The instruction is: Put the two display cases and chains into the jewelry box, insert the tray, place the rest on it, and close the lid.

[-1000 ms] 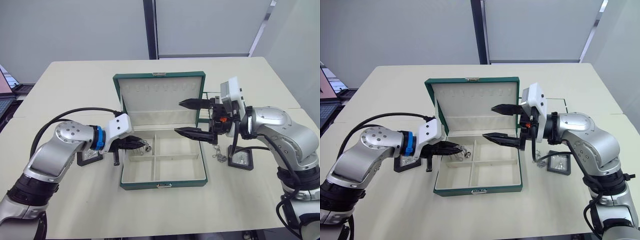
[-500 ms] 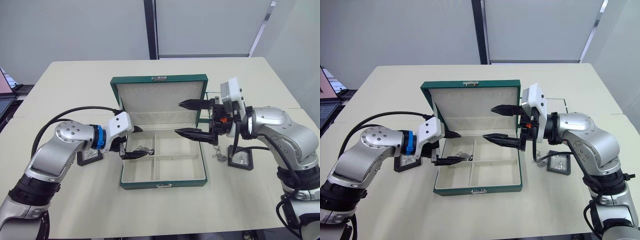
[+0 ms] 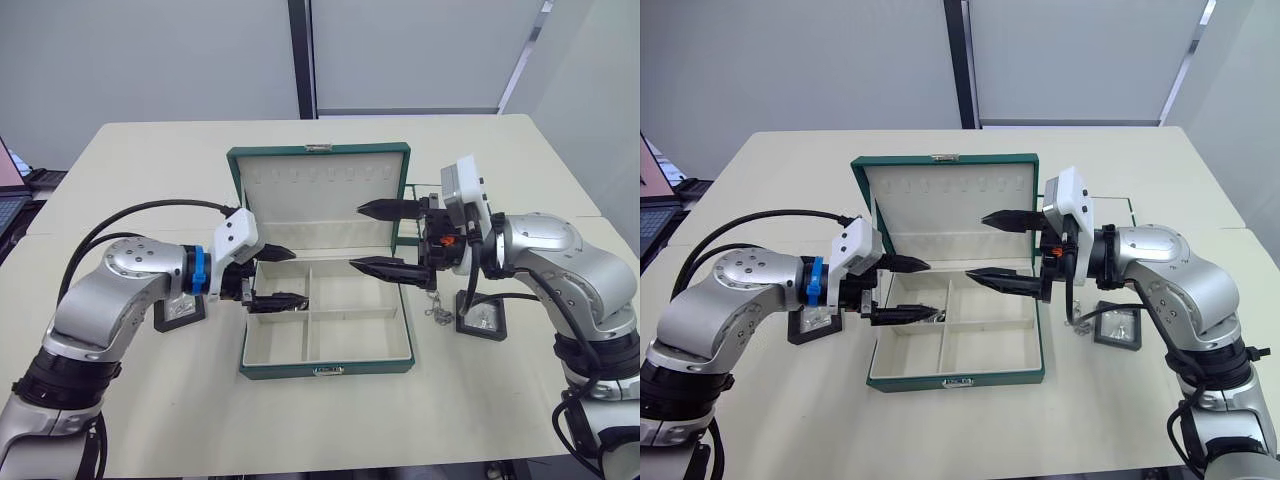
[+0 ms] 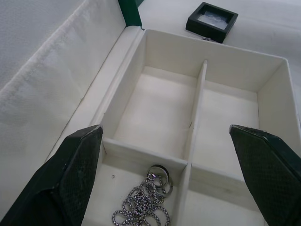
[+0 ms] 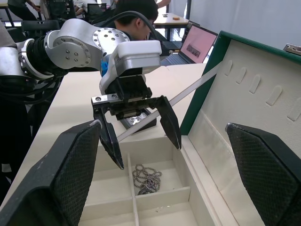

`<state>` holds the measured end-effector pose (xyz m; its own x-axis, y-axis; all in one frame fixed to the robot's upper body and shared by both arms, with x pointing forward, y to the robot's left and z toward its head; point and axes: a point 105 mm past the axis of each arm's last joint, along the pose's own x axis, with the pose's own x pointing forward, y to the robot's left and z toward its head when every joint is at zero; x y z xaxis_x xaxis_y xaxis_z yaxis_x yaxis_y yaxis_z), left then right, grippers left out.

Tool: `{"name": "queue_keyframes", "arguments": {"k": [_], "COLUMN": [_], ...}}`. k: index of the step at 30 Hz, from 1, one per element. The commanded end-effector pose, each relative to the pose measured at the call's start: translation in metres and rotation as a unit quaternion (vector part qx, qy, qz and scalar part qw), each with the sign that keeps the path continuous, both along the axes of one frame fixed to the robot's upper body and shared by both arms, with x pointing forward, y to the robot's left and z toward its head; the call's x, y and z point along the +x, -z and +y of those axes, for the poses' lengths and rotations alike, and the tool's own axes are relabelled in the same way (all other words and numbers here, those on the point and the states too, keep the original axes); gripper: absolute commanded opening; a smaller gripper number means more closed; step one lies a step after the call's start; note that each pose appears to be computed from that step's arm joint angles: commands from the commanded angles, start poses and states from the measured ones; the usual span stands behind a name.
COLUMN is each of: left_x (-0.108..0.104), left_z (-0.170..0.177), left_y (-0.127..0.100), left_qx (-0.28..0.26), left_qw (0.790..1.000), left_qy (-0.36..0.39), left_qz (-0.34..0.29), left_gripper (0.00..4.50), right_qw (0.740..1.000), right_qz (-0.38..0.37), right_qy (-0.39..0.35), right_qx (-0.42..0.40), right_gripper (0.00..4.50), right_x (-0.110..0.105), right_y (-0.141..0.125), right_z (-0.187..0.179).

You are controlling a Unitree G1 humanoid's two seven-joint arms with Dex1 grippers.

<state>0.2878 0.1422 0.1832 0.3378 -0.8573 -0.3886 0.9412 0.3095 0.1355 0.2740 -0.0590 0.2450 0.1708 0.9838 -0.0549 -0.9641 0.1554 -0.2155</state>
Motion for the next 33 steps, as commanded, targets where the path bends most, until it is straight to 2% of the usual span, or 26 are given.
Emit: {"name": "queue_keyframes", "arguments": {"k": [1, 7, 11, 15, 18, 21, 24, 28, 29, 33], "left_x": [-0.010, -0.026, -0.038, -0.036, -0.034, -0.036, -0.039, -0.041, -0.041, -0.042], "left_z": [-0.005, 0.001, 0.011, 0.040, 0.074, 0.100, 0.133, 0.167, 0.185, 0.227], "left_y": [-0.022, -0.049, -0.057, -0.061, -0.063, -0.064, -0.055, -0.037, -0.030, -0.007], "left_qx": [-0.055, -0.146, -0.180, -0.205, -0.223, -0.253, -0.279, -0.263, -0.250, -0.212], "left_qw": [0.998, 0.989, 0.982, 0.968, 0.946, 0.918, 0.877, 0.834, 0.809, 0.738], "left_qy": [0.004, -0.024, -0.058, -0.144, -0.235, -0.303, -0.385, -0.475, -0.519, -0.620], "left_qz": [-0.009, 0.013, 0.025, 0.006, -0.027, -0.049, -0.066, -0.099, -0.116, -0.163], "left_gripper": [4.47, 4.47, 4.47, 4.47, 4.47, 4.47, 4.47, 4.47, 4.47, 4.47], "right_qw": [1.000, 0.999, 0.999, 0.994, 0.985, 0.974, 0.956, 0.933, 0.925, 0.901], "right_qz": [-0.028, -0.024, -0.014, -0.004, 0.014, 0.032, 0.032, 0.026, 0.027, 0.014], "right_qy": [-0.001, 0.022, 0.050, 0.108, 0.172, 0.224, 0.293, 0.359, 0.379, 0.432], "right_qx": [0.004, 0.004, 0.001, -0.006, -0.007, 0.010, 0.005, 0.018, 0.030, 0.040], "right_gripper": [4.50, 4.50, 4.50, 4.50, 4.50, 4.50, 4.50, 4.50, 4.50, 4.50], "right_x": [-0.003, 0.000, 0.003, 0.010, 0.014, 0.016, 0.021, 0.027, 0.030, 0.038], "right_y": [-0.009, -0.010, -0.008, -0.004, 0.006, 0.013, 0.027, 0.040, 0.047, 0.071], "right_z": [-0.005, -0.028, -0.051, -0.084, -0.116, -0.143, -0.172, -0.198, -0.204, -0.216]}}
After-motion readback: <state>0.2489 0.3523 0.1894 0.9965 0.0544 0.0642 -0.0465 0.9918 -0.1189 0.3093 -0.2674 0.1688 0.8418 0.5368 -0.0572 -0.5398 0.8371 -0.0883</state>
